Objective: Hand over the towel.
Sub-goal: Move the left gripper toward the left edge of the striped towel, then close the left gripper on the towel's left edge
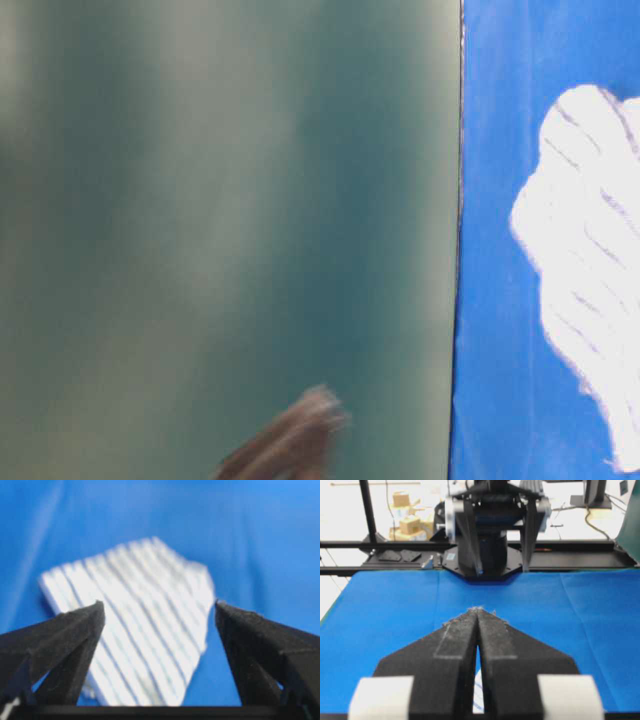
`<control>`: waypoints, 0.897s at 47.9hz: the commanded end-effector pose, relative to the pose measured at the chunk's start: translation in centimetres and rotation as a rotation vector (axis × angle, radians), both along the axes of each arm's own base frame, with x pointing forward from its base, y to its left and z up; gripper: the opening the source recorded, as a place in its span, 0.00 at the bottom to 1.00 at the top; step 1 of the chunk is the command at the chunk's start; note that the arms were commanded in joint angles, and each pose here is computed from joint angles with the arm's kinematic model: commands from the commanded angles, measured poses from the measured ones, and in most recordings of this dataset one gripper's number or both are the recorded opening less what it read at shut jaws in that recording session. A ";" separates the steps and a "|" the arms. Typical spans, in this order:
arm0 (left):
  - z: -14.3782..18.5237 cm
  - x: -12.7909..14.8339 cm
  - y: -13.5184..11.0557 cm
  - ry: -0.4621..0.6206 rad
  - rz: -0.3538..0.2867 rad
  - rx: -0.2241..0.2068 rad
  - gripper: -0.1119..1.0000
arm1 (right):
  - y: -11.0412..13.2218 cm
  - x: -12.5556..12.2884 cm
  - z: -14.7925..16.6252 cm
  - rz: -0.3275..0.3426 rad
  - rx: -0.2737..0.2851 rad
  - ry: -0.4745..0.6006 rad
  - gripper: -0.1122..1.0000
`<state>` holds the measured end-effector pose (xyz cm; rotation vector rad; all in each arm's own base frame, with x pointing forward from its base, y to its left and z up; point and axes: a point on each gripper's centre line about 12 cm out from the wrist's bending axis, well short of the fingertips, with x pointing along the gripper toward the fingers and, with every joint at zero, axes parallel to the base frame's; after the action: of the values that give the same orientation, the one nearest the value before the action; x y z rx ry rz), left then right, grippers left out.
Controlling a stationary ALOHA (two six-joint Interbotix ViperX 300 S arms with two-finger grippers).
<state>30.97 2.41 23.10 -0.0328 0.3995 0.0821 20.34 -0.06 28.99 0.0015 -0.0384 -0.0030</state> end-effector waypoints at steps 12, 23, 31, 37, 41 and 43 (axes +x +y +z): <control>-7.6 5.1 0.6 0.301 0.004 -0.025 0.94 | 0.0 0.7 0.1 -0.002 0.017 0.011 0.10; -13.1 6.2 0.7 0.403 0.011 -0.041 0.94 | 0.0 1.0 -0.3 -0.003 0.020 0.028 0.10; -14.6 6.2 0.7 0.431 0.010 -0.041 0.94 | -0.1 1.0 -0.5 -0.004 0.033 0.037 0.10; -14.4 6.4 0.7 0.428 0.007 -0.037 0.93 | -0.1 1.1 -0.5 -0.004 0.038 0.040 0.10; -14.5 6.4 0.7 0.439 0.002 -0.032 0.88 | -0.1 1.1 -0.4 -0.004 0.038 0.035 0.10; -14.5 6.3 0.7 0.452 -0.001 -0.030 0.80 | -0.1 1.1 -0.4 -0.004 0.038 0.037 0.10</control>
<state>37.13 3.05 8.41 -0.0437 0.8459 0.0825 21.20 -0.08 27.94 0.0363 0.0137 -0.0058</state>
